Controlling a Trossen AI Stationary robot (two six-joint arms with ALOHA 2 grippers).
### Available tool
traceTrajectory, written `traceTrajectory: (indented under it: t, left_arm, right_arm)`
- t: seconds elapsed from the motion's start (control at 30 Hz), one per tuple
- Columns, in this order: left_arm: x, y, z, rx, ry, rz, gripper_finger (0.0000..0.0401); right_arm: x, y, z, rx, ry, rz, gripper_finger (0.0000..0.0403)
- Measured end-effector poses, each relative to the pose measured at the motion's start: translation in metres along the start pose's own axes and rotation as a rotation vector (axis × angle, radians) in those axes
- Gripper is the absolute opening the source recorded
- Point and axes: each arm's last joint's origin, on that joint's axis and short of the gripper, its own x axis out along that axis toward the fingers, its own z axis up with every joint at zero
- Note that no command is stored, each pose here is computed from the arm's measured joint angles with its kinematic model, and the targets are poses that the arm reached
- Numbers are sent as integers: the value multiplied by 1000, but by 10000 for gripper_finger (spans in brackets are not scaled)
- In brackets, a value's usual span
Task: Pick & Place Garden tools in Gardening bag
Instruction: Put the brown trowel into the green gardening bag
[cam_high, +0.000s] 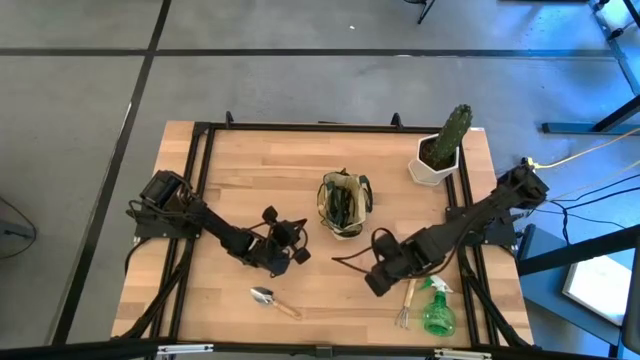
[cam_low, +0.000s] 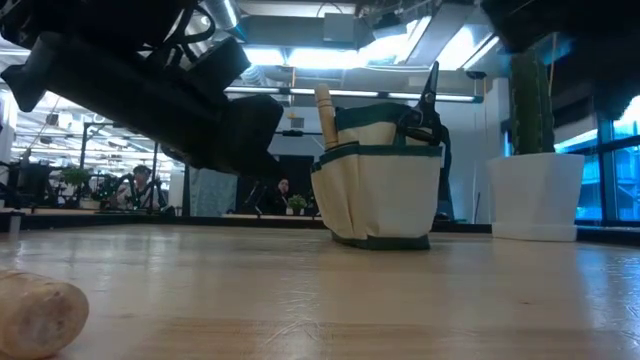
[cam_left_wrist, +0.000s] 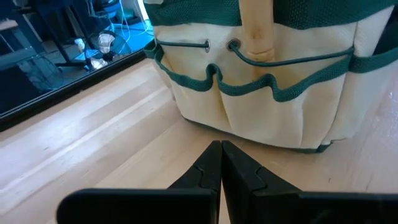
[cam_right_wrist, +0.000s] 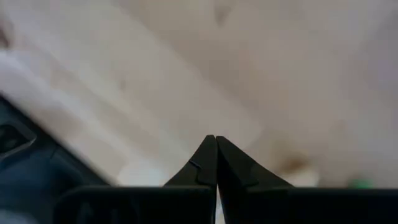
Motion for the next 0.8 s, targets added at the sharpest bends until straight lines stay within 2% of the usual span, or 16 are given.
traceTrajectory:
  t: [0.17,0.27,0.5,0.63,0.8]
  left_arm:
    - [-5,-2,-1,66,-21,17,5]
    - [-7,-2,-1,93,-34,29,3]
    - [-2,-2,6,97,-57,38,3]
    - [2,-1,7,91,-53,37,1]
    - [2,-1,8,92,-52,36,3]
  right_arm:
    - [0,3,-16,115,158,9,18]
    - [1,4,-25,119,205,8,36]
    - [2,17,-37,114,244,121,113]
    - [1,21,-45,31,218,177,160]
    - [-2,34,-43,-154,38,326,192]
